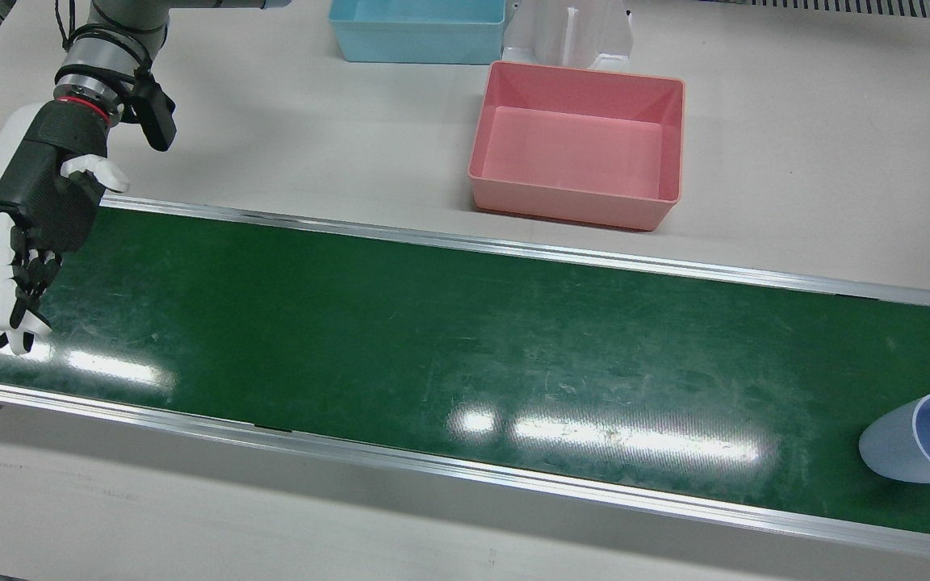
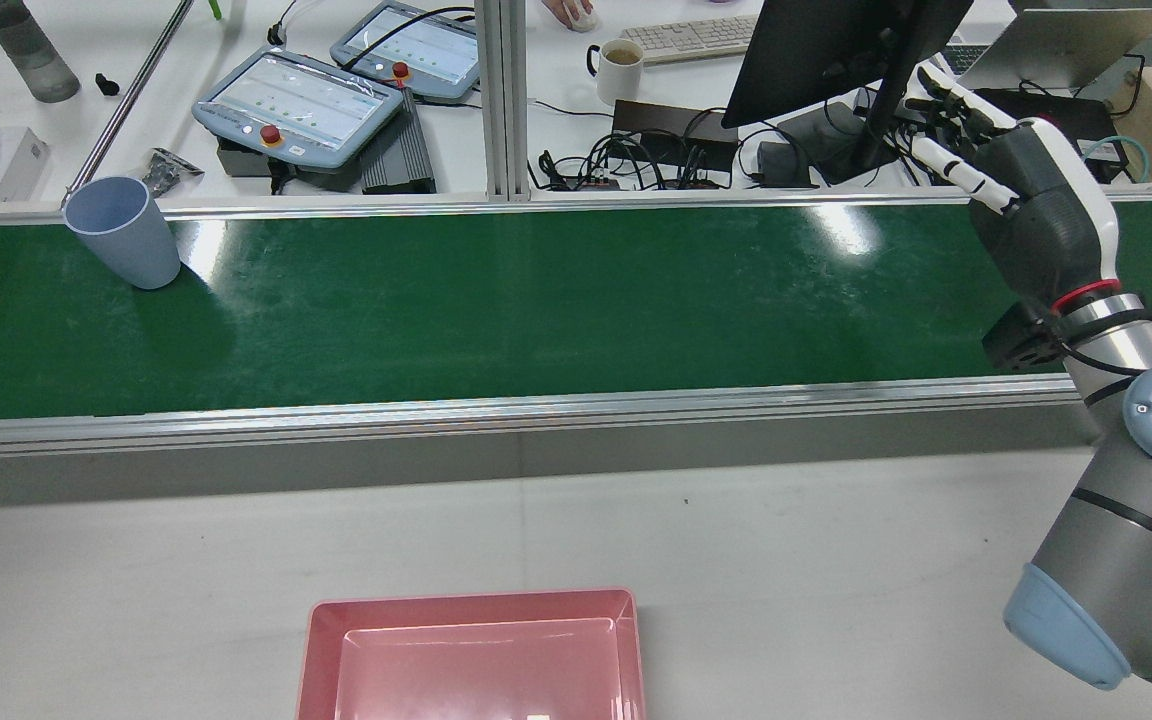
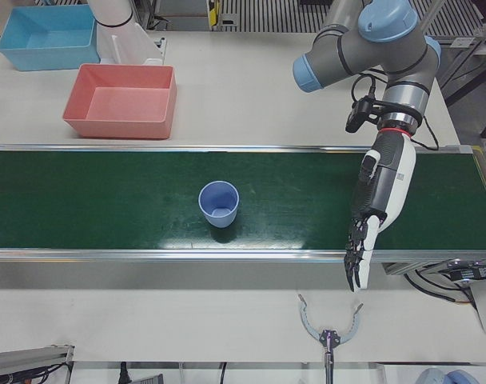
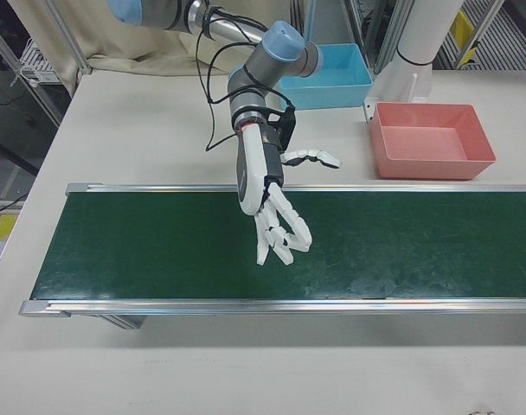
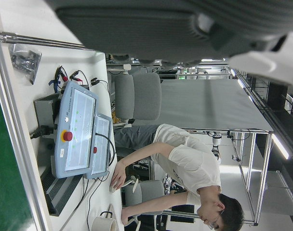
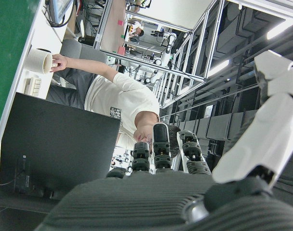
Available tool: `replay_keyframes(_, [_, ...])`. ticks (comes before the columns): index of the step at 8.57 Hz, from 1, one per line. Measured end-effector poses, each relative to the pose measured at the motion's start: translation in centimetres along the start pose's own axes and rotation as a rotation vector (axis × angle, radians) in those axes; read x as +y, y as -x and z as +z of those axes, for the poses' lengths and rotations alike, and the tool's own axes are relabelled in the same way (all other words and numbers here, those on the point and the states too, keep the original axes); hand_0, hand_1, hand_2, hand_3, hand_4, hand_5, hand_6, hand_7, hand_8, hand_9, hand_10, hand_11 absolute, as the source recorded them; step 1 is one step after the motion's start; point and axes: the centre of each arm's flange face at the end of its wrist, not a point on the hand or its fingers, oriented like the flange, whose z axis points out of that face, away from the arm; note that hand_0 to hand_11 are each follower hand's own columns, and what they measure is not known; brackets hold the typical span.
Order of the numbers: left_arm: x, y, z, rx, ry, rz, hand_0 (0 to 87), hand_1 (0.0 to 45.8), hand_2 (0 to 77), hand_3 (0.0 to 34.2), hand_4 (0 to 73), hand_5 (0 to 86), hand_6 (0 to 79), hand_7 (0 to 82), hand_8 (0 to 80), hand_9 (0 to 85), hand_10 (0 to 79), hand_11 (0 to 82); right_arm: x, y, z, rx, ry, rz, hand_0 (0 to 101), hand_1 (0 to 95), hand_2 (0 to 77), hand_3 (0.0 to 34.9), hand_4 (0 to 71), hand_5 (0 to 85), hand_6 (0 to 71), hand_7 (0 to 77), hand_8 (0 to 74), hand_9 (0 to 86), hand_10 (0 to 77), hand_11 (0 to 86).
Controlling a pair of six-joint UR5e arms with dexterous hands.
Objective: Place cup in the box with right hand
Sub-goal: 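Position the open right hand on the belt facing the approaching blue cup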
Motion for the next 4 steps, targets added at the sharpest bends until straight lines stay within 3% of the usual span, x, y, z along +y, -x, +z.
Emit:
replay_keyframes(1, [0.0, 0.0, 0.0, 0.0, 0.0, 0.0, 0.0, 0.5, 0.5, 0.0, 0.0, 0.0, 0.0, 0.0, 0.0, 0.5, 0.0, 0.0, 0.6, 0.0, -0.4, 0.009, 0.001, -0.001, 33, 13.6, 27.3, 0.0, 0.0, 2.2, 6.5, 33.8, 6.5, 15.8, 0.0, 0.5])
replay_keyframes(4, [0.0, 0.0, 0.0, 0.0, -0.002, 0.0, 0.0, 0.5, 0.5, 0.0, 0.0, 0.0, 0.0, 0.0, 0.0, 0.5, 0.0, 0.0, 1.1, -2.4, -0.9, 0.052, -0.006, -0.028, 30, 10.9, 27.3, 0.0, 0.0, 2.2, 8.7, 40.4, 6.5, 17.5, 0.0, 0.5])
